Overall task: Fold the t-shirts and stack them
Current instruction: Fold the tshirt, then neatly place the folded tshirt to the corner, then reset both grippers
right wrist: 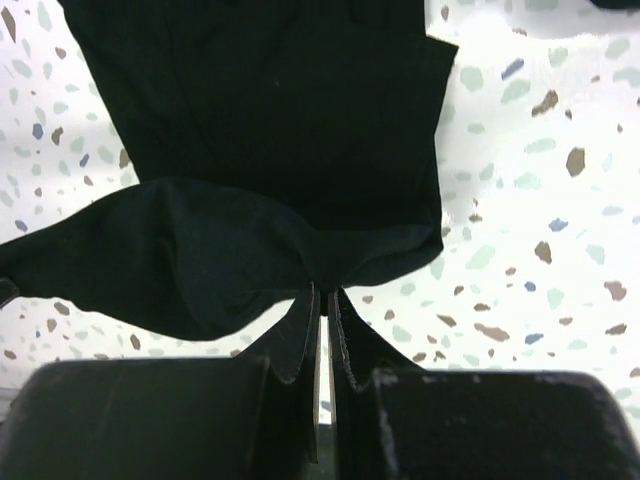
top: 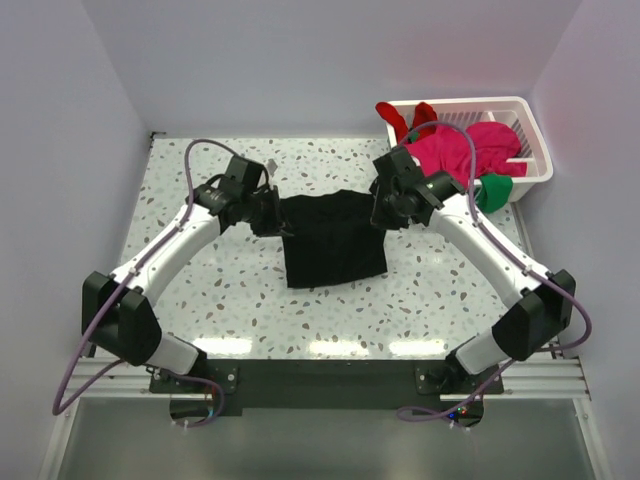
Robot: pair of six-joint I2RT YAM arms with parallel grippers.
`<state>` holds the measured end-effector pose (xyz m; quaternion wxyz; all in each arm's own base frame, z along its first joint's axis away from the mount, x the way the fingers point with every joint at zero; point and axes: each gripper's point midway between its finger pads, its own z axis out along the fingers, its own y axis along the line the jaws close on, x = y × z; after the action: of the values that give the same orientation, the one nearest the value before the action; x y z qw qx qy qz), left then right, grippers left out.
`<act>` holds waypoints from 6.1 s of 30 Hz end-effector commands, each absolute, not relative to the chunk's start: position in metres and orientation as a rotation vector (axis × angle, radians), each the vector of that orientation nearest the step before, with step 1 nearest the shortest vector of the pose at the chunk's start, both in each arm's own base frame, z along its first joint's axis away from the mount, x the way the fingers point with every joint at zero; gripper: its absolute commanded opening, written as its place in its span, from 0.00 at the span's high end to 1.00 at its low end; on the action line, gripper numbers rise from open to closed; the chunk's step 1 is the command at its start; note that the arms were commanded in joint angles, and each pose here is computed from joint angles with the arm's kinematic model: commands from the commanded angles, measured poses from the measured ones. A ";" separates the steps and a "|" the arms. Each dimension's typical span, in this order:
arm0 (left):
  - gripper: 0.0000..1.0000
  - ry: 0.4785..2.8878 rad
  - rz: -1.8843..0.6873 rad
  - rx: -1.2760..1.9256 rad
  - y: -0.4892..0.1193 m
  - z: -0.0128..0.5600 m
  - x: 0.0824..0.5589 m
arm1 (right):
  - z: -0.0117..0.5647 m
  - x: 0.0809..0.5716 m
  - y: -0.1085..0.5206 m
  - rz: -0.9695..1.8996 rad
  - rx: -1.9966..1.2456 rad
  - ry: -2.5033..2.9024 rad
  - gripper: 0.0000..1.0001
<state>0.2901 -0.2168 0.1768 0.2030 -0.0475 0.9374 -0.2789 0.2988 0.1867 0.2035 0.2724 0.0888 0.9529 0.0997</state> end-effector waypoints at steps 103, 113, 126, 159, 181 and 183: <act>0.20 2.520 -0.910 -0.231 -0.188 0.033 0.365 | 0.021 0.342 0.261 0.472 -0.055 2.926 0.47; 0.27 2.567 -0.869 -0.273 -0.189 0.006 0.373 | 0.028 0.342 0.259 0.458 -0.057 2.921 0.47; 0.73 2.657 -0.783 -0.290 -0.191 -0.013 0.373 | 0.034 0.342 0.258 0.461 -0.074 2.915 0.46; 1.00 2.620 0.283 -0.336 0.085 0.068 0.439 | 0.089 0.338 0.237 0.377 -0.148 2.824 0.28; 0.20 2.335 0.516 -0.540 0.186 0.188 0.452 | 0.103 0.327 0.234 0.403 -0.158 2.816 0.27; 0.19 2.320 0.470 -0.539 0.179 0.192 0.448 | 0.103 0.326 0.234 0.408 -0.147 2.817 0.27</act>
<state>0.4521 0.1850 0.1561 0.3024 -0.2018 0.9115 0.1924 0.3282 0.2366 0.0835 0.1261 -0.0516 0.9817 0.1329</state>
